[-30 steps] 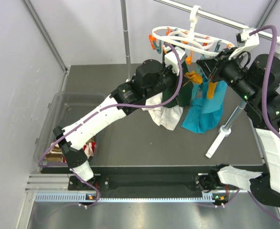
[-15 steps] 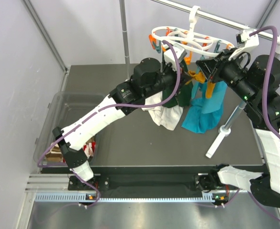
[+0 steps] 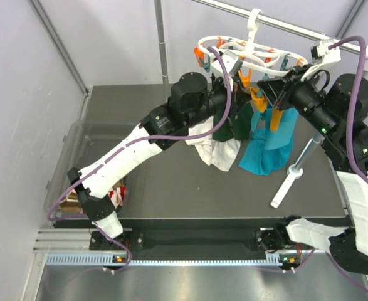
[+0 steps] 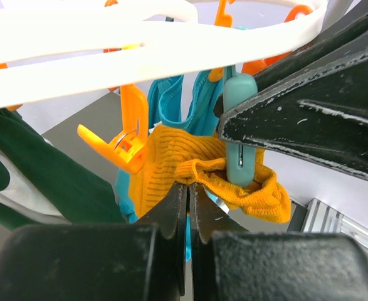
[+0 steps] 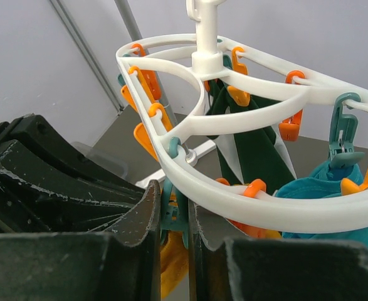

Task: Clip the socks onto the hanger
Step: Clamp the sock onto the hanger.

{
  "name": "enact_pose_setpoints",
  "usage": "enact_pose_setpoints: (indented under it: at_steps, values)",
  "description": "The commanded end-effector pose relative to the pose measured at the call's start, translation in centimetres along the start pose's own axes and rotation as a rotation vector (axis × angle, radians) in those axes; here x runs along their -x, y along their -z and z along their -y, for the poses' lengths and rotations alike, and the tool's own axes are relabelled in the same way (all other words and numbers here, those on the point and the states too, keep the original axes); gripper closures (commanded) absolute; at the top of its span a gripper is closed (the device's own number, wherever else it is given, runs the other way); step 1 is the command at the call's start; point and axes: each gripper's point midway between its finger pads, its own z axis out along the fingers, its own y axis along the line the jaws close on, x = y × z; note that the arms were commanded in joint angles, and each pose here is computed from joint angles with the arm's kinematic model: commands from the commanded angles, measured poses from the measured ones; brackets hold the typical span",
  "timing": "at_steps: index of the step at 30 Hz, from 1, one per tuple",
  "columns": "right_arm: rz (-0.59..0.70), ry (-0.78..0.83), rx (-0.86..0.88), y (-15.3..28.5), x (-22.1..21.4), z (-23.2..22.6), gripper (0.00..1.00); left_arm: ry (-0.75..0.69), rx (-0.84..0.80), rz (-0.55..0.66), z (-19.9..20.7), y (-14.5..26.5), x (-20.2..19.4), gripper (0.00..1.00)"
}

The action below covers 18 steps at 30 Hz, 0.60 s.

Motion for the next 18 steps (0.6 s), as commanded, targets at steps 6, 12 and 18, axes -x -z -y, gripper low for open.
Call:
enact_pose_setpoints:
  at_steps: [6, 12, 18]
  values:
    - [-0.007, -0.004, 0.078, 1.0, -0.1, -1.5, 0.82, 0.011, -0.050, 0.107, 1.6, 0.5, 3.7, 1.00]
    - [0.006, -0.001, 0.077, 1.3, 0.1, -1.5, 0.64, 0.013, -0.066, 0.105, 1.9, 0.3, 3.4, 1.00]
    - [0.028, 0.002, 0.062, 1.8, 0.9, -1.4, 0.52, 0.014, -0.092, 0.117, 2.2, 0.4, 3.1, 0.86]
